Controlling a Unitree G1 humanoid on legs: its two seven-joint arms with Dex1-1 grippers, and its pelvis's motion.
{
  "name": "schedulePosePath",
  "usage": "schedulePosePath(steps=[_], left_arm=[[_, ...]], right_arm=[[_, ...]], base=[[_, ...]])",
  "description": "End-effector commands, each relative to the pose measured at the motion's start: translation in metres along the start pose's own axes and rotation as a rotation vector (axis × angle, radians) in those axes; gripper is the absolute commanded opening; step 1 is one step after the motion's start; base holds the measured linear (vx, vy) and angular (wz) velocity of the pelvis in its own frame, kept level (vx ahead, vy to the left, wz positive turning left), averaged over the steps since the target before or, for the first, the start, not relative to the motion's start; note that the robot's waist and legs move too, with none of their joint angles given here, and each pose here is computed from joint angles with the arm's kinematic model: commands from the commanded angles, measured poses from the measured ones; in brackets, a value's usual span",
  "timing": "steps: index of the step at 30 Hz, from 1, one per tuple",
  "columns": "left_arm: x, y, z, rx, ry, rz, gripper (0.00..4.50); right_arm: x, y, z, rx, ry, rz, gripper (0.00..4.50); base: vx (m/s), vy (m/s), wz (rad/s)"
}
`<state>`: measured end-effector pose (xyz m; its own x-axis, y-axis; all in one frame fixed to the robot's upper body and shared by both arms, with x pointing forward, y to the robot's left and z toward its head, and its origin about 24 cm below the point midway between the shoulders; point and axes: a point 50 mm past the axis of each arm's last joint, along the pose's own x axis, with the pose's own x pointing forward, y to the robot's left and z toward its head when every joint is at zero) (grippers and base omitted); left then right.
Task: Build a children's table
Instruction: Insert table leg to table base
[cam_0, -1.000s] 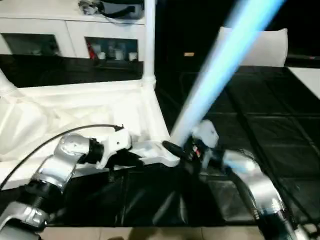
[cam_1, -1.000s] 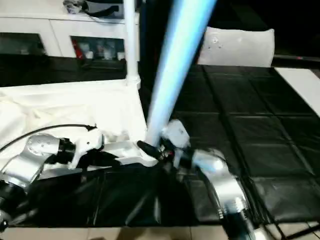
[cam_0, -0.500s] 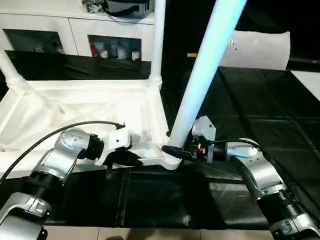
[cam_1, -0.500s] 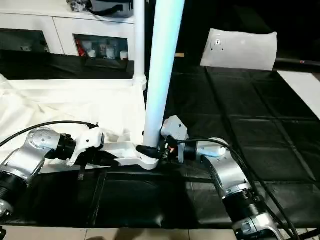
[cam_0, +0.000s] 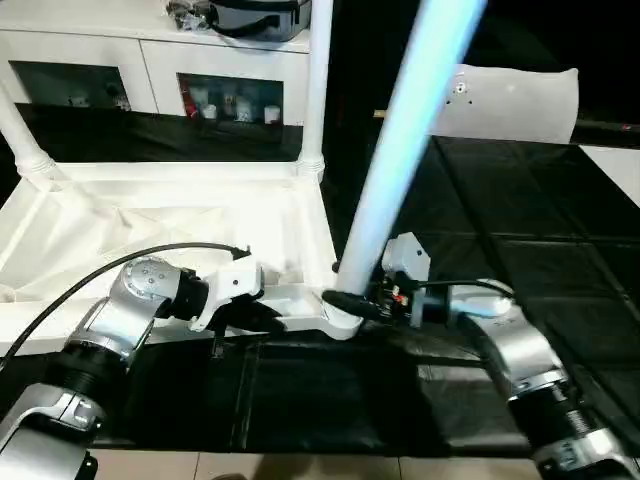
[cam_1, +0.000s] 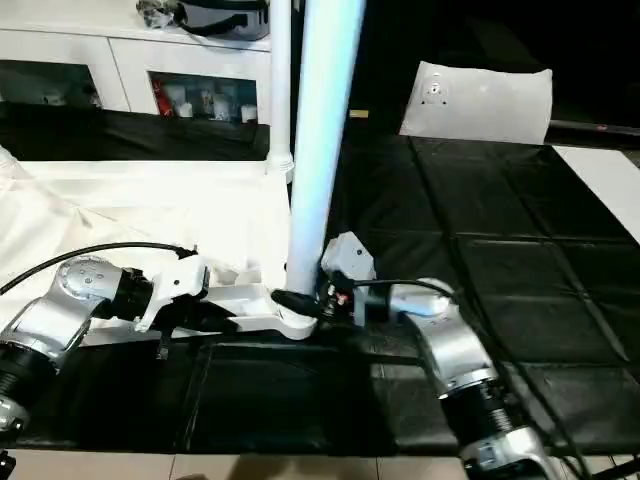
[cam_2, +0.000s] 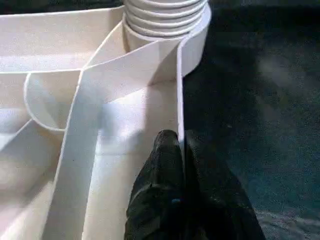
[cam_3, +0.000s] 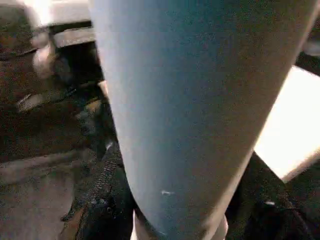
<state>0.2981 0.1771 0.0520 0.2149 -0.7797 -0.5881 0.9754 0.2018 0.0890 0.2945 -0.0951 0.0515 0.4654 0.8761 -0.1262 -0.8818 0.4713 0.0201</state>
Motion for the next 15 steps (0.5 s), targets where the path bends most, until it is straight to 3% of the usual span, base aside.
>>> schedulePosePath(steps=[1, 5, 8, 15], left_arm=[[-0.001, 0.009, 0.019, -0.035, -0.130, 0.173, 0.00], [0.003, 0.002, 0.023, -0.079, -0.174, 0.231, 0.00], [0.020, -0.014, 0.035, -0.107, -0.186, 0.291, 0.00], [0.043, -0.027, 0.060, -0.142, -0.231, 0.341, 0.00]], right_arm=[[-0.005, 0.002, -0.041, 0.122, 0.164, -0.105, 1.89], [0.000, -0.005, -0.042, 0.162, 0.153, -0.226, 1.89], [0.016, -0.011, -0.041, 0.220, 0.149, -0.373, 1.89], [0.038, -0.007, -0.039, 0.266, 0.180, -0.430, 1.89]], base=[[0.000, 0.000, 0.00], [0.000, 0.000, 0.00], [0.000, 0.000, 0.00], [0.000, 0.000, 0.00]])
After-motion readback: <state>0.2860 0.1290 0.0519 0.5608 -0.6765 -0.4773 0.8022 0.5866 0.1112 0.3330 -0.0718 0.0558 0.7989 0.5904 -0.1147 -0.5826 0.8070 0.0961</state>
